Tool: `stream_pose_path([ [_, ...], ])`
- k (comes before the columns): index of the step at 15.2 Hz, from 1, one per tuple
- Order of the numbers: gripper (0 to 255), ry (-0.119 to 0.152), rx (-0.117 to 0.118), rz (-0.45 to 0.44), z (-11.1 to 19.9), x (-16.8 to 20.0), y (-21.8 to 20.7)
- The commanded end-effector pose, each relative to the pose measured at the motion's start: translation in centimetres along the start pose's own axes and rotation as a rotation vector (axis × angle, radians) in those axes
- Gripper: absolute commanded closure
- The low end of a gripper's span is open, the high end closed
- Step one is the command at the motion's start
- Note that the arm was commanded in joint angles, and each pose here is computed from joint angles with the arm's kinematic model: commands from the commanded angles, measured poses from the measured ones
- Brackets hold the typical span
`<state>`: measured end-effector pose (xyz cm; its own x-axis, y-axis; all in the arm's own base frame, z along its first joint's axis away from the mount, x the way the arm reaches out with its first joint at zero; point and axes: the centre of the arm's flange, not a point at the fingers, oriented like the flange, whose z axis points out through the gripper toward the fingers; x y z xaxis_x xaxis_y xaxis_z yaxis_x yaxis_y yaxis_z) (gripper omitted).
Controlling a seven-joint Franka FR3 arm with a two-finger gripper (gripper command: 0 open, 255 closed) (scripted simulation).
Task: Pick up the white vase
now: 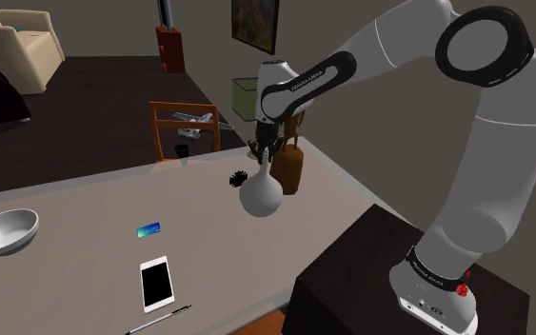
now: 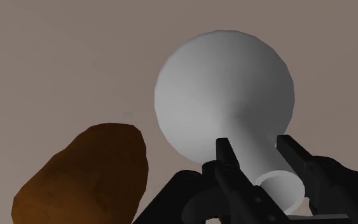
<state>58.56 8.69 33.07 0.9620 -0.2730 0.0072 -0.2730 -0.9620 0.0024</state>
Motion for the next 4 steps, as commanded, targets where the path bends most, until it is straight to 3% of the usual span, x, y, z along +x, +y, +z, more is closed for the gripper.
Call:
stream_pose_path([
  [1,255,0.001,0.001,0.0,-1.26,0.07,-0.17],
  [4,255,0.001,0.001,0.0,-1.87,0.08,-0.17],
])
